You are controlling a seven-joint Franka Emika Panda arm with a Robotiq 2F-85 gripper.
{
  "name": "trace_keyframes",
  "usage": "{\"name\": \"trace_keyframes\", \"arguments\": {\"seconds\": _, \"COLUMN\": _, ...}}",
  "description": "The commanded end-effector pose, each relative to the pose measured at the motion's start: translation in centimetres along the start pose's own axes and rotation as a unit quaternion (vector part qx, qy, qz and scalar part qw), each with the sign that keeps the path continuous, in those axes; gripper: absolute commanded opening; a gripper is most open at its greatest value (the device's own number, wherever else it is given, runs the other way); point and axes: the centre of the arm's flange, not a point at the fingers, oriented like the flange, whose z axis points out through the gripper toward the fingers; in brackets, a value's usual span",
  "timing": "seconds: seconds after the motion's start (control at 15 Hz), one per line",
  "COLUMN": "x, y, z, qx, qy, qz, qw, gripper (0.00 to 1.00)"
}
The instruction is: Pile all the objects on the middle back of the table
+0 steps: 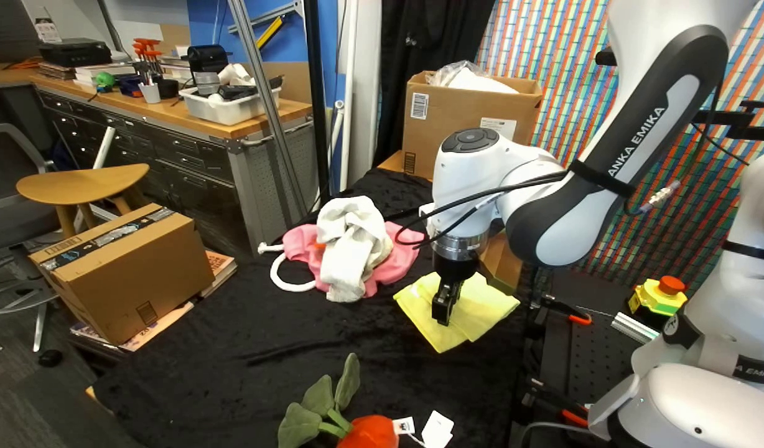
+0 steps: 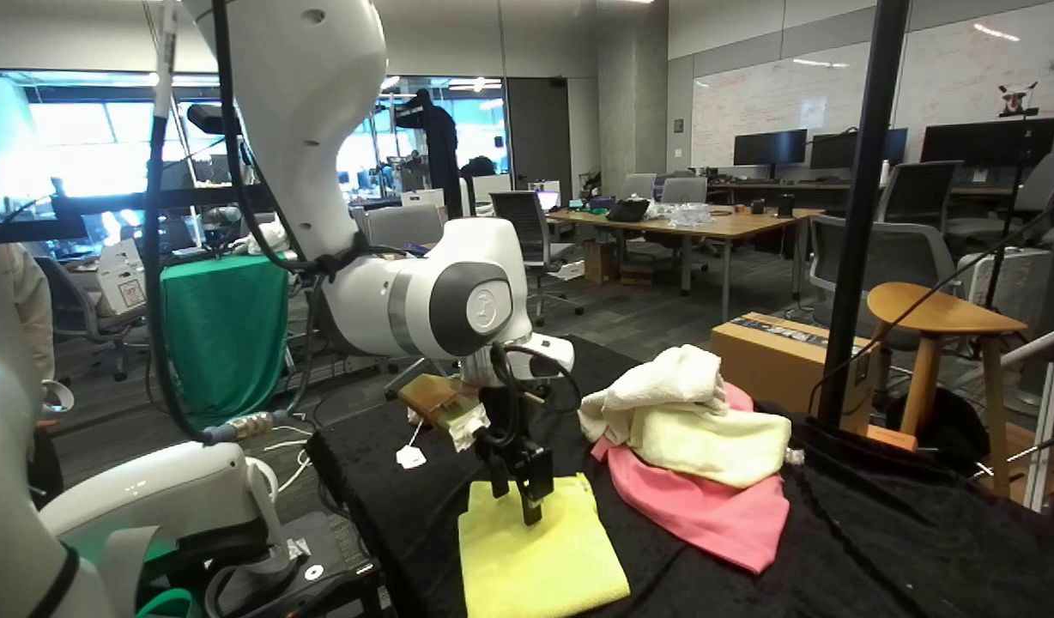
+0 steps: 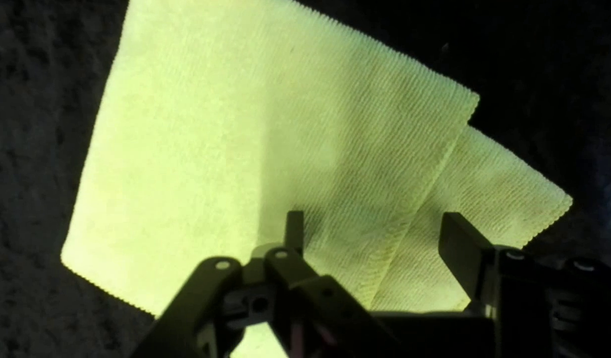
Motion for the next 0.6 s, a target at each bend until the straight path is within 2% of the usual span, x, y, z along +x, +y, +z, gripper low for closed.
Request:
{"name": "trace_keyframes", "arguments": {"seconds": 0.0, "x": 0.72, "y": -0.07, "z": 0.22, "qx": 0.002, "qy": 0.011, "qz": 0.003, "qw": 0.9999, "gripper": 0.42}}
{"name": "trace_keyframes", "arguments": {"seconds": 0.27, "x": 0.83, "y": 0.15, "z": 0.25, "qx": 0.002, "qy": 0.010, "qz": 0.005, "qw": 0.9999, "gripper": 0.11}}
{"name": "trace_keyframes", "arguments": {"seconds": 0.53, "x": 0.97, "y": 0.34, "z": 0.25, "qx": 0.003, "qy": 0.011, "qz": 0.009, "qw": 0.9999, "gripper": 0.02}}
